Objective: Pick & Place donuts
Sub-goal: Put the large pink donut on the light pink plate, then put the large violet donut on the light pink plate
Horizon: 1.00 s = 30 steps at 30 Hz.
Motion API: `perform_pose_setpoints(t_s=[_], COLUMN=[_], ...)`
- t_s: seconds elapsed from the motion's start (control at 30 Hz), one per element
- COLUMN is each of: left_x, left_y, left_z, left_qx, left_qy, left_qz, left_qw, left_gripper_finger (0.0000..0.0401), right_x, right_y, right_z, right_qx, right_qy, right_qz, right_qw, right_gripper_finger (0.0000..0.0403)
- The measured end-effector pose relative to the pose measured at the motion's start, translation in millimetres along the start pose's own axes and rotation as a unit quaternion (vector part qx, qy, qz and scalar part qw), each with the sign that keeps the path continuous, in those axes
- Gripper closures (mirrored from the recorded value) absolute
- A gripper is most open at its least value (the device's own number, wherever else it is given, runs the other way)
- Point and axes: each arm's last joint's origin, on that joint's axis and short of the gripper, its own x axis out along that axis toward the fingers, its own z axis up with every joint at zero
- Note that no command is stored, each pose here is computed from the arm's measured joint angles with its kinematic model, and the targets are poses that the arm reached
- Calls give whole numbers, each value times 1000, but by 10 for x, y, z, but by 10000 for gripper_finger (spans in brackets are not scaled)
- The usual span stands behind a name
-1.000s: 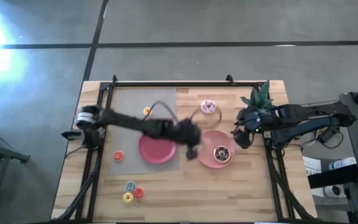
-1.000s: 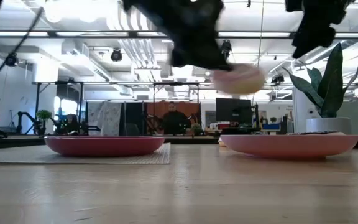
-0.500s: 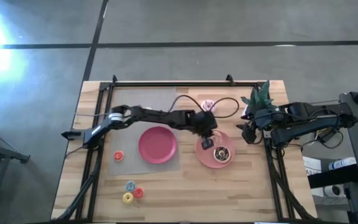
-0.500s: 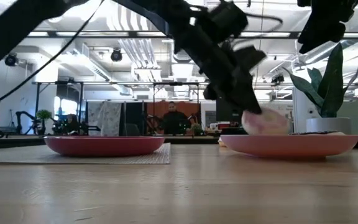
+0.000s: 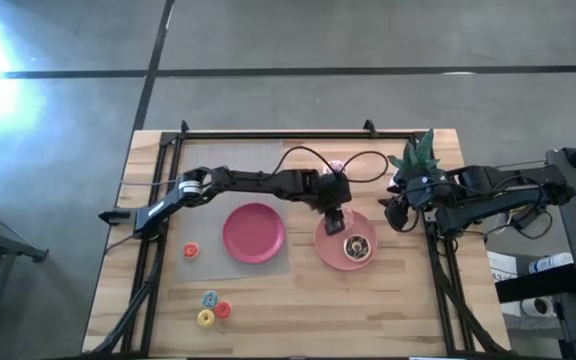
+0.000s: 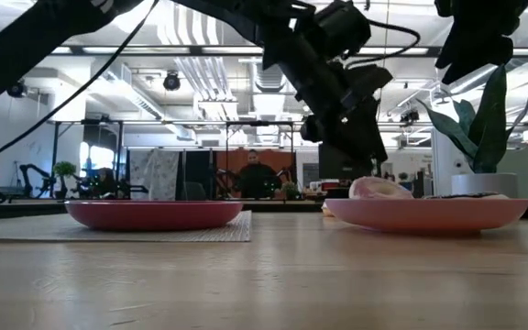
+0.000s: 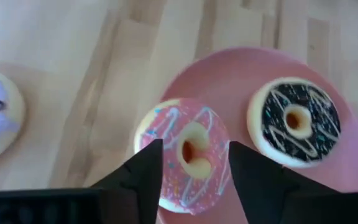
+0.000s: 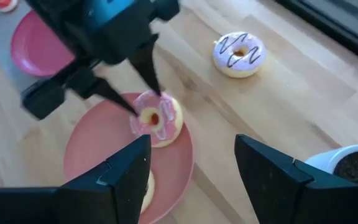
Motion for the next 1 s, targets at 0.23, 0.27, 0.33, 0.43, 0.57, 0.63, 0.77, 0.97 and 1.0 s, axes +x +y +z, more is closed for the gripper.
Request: perform_pose_setpoints(t_s=[0.23, 0.27, 0.33, 0.43, 0.57, 0.63, 0.77, 0.97, 1.0], left_x=[69, 70, 25, -168, -465, -509, -307, -28, 9], left_y=[-6, -6, 14, 102, 372, 544, 850, 1057, 1072], left_z=[-44, -45, -31, 25, 207, 277, 244, 108, 95], left_qx=[13, 21, 44, 74, 110, 142, 223, 286, 294], left_qy=[12, 12, 12, 15, -31, -54, -60, -29, -27], left_qz=[-15, -15, -8, 47, 118, 118, 68, 68, 71], left_qw=[1000, 1000, 999, 996, 986, 981, 971, 955, 953], left_gripper_finger=[234, 234, 234, 234, 234, 234, 234, 233, 233], right_x=[15, 15, 14, 14, 23, 26, 35, 29, 29], right_y=[-1, -2, -6, -9, -10, -10, -17, -28, -30], right_z=[12, 13, 16, 16, 8, 8, -6, -9, -10], right_qx=[-2, -2, -2, -1, 1, 2, -3, 17, 19], right_qy=[-16, -17, -23, -23, -20, -20, -12, -16, -17], right_qz=[-22, -23, -29, -31, -34, -36, -44, -49, -51], right_qw=[1000, 1000, 999, 999, 999, 999, 999, 999, 998], right_gripper_finger=[179, 179, 179, 179, 179, 179, 179, 179, 179])
